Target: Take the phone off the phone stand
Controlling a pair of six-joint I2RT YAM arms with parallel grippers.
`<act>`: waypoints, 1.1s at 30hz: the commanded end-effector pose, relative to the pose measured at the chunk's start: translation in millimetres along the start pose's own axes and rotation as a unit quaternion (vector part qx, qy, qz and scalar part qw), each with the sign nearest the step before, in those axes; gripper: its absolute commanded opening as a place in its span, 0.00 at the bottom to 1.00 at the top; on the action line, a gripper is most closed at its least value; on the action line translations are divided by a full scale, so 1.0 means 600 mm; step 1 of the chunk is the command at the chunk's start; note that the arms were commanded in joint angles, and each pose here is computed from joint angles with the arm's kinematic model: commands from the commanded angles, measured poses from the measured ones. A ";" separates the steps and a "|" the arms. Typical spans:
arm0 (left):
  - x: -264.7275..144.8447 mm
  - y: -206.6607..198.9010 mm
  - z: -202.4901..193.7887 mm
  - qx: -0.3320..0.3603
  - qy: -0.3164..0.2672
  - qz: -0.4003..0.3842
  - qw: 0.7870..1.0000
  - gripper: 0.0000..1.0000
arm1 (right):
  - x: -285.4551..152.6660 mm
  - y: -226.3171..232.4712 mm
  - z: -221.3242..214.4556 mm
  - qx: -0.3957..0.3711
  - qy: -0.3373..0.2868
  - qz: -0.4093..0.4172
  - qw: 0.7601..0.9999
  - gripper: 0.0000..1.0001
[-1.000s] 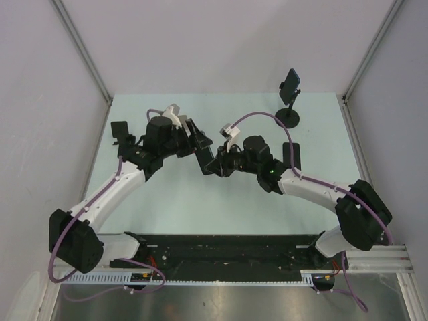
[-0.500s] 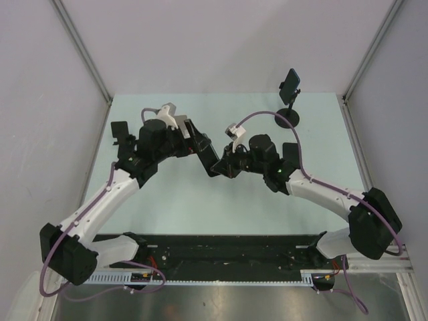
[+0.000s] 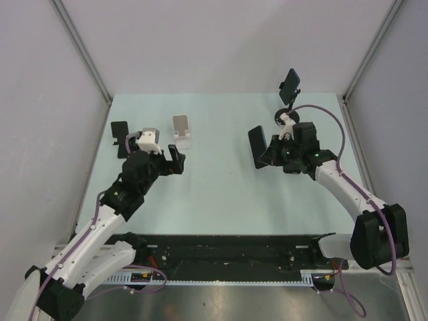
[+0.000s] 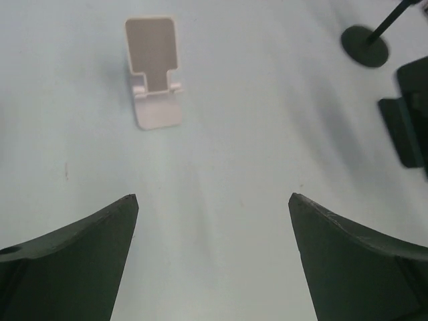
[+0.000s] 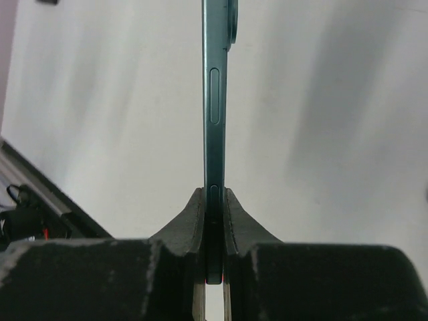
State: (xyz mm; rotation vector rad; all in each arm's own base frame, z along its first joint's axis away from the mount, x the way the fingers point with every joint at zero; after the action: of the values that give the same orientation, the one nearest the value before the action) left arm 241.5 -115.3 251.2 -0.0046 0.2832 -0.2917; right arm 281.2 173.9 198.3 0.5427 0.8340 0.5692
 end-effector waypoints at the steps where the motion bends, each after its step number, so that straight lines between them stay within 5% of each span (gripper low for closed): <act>1: -0.001 0.025 -0.019 0.060 -0.011 0.034 0.998 1.00 | -0.053 -0.052 0.044 0.054 -0.035 -0.050 0.997 0.00; 10: -0.012 -0.002 -0.010 0.075 -0.043 0.018 0.996 1.00 | -0.134 -0.235 0.113 0.169 -0.113 -0.158 0.966 0.00; 17: -0.027 -0.003 -0.005 0.073 -0.063 0.026 0.995 1.00 | -0.141 -0.341 0.109 0.193 -0.053 -0.202 0.959 0.00; 33: -0.038 -0.008 -0.003 0.073 -0.075 0.016 0.994 1.00 | -0.091 -0.400 0.091 0.167 0.014 -0.124 0.978 0.00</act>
State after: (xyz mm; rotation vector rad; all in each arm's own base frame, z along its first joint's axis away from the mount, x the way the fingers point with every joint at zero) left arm 218.0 -113.6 249.9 0.1190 0.1533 -0.2841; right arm 338.9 -46.6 90.0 0.7362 1.0927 0.0766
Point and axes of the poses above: each gripper's point midway between its finger pads, its own x axis out along the fingers, its own y axis along the line the jaws close on, z = x × y, the point moved 5 cm from there along -x, back along the fingers, and after that the axes turned 13 degrees about x, right-handed, at the moved point
